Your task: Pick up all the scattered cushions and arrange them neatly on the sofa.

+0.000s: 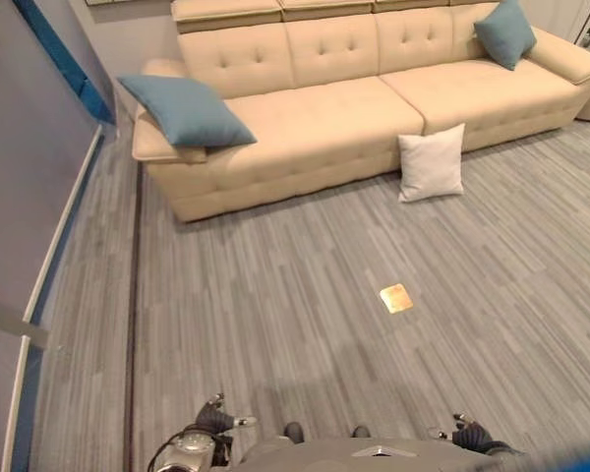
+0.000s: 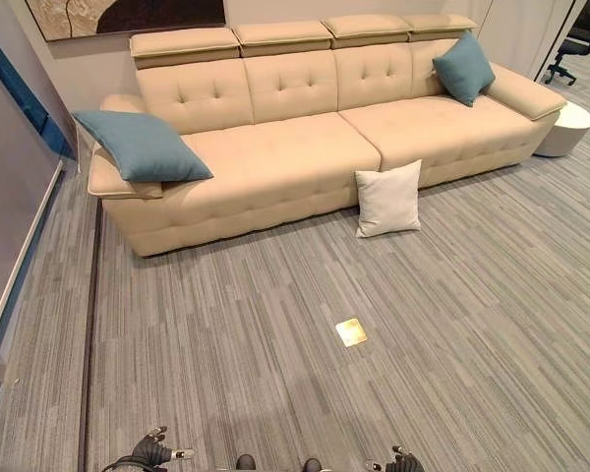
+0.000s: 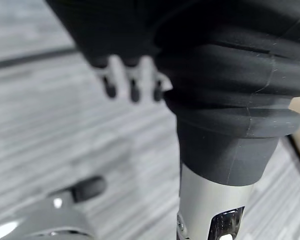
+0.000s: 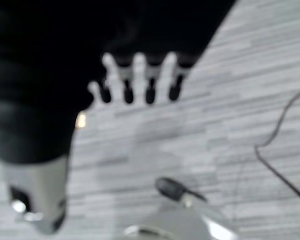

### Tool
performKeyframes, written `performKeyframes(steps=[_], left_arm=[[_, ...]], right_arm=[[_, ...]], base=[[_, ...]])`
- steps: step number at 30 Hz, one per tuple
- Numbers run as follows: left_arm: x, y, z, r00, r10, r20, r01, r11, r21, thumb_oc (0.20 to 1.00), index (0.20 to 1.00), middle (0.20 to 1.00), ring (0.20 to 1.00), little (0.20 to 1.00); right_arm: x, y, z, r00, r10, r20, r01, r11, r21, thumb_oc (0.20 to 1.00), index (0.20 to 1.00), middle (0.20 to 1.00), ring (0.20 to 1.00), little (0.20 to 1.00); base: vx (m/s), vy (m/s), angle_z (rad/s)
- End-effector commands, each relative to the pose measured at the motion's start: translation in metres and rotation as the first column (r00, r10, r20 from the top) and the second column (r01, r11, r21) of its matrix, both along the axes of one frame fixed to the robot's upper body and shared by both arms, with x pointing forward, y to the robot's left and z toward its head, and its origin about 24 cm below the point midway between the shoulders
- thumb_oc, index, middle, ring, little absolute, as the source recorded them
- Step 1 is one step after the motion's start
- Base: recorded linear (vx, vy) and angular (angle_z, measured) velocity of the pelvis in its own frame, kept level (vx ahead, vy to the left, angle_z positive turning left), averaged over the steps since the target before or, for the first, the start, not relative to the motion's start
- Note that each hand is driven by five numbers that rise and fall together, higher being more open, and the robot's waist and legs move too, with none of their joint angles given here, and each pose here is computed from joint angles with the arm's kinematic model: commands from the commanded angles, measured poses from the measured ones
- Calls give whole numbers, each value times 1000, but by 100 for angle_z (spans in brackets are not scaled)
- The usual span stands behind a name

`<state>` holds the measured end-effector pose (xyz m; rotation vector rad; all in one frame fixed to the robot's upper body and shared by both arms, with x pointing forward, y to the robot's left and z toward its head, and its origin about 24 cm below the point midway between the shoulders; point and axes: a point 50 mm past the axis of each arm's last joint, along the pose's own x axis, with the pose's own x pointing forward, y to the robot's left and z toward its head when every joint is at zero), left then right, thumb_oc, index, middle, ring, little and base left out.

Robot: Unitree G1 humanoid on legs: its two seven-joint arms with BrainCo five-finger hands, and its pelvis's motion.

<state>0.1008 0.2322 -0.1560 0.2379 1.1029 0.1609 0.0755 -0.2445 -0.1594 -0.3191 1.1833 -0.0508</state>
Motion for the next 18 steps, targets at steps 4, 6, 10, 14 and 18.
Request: performKeyframes(steps=[4, 6, 10, 14, 18], left_arm=[[25, -9, 3, 999, -12, 45, 13, 1000, -27, 1000, 1000, 1000, 1000, 1000], [25, -9, 3, 999, -16, 39, 17, 1000, -24, 1000, 1000, 1000, 1000, 1000], [22, -9, 2, 1000, -13, 28, 13, 1000, -24, 1000, 1000, 1000, 1000, 1000], [24, -10, 2, 999, -34, 27, 35, 999, -23, 1000, 1000, 1000, 1000, 1000], [29, -11, 4, 998, -48, 38, 49, 999, -20, 1000, 1000, 1000, 1000, 1000]], right_arm=[[15, -11, 5, 1000, 10, 22, -9, 999, -51, 1000, 1000, 1000, 1000, 1000], [14, -10, 5, 1000, -2, 21, 3, 999, -46, 1000, 1000, 1000, 1000, 1000], [13, -10, 4, 1000, -8, 18, 9, 999, -42, 1000, 1000, 1000, 1000, 1000], [18, -10, 6, 999, 4, 36, -2, 999, -44, 1000, 1000, 1000, 1000, 1000], [32, -5, 9, 996, 15, 91, -12, 999, -30, 1000, 1000, 1000, 1000, 1000]], base=[[18, -19, 9], [0, 0, 0], [9, -7, 0], [21, -23, 2], [-43, -22, 10]])
